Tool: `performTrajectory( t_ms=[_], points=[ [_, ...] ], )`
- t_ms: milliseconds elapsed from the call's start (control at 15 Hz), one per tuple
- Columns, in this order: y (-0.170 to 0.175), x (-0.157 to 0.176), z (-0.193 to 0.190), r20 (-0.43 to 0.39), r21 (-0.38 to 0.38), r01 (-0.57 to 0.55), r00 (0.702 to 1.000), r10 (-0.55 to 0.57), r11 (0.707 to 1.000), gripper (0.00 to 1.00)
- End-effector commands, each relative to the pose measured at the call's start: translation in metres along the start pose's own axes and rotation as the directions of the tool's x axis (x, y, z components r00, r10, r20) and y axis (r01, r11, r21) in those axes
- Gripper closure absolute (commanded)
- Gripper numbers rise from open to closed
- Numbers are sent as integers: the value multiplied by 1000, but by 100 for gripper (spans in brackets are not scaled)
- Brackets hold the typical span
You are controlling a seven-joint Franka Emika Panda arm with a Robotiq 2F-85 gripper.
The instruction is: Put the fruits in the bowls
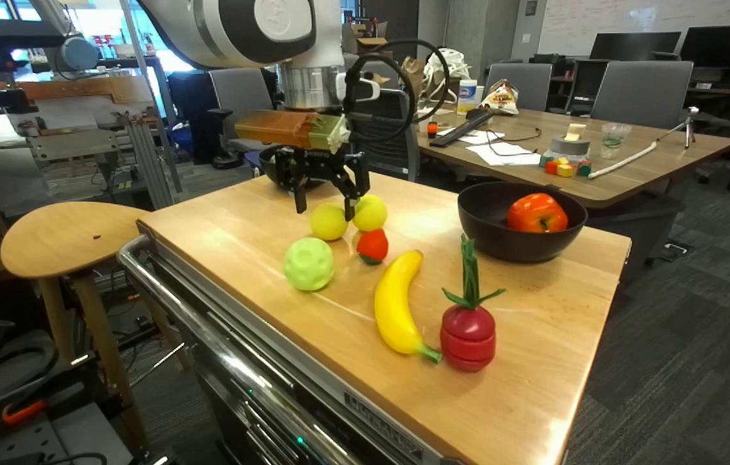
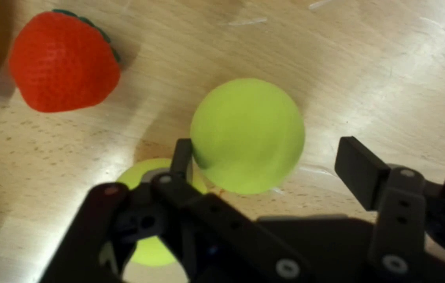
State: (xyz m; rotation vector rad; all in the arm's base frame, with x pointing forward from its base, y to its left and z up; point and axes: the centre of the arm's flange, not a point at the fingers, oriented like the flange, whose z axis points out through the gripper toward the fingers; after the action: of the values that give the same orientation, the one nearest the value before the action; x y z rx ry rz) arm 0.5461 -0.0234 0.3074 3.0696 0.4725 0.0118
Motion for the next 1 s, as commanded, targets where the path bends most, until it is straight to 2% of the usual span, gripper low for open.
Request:
performTrajectory(
  t_ms=[0,133,267,400,600,800,933],
  points=[
    [7,6,8,-3,27,-29,1000,29,999,41],
    [6,6,10,0,35,-34,999,34,999,57],
    [4,9,2,-14,42,-29,999,29,999,68],
    [-7,12,-16,-43,71,-7,999,10,997,71],
    [-12,35,-87,-185,144,20,983,7,989,73],
    [27,57,-147,-336,156,-73,934,122,985,73],
    [75,62,-176,-378,175,-174,897,229,969,73]
  ],
)
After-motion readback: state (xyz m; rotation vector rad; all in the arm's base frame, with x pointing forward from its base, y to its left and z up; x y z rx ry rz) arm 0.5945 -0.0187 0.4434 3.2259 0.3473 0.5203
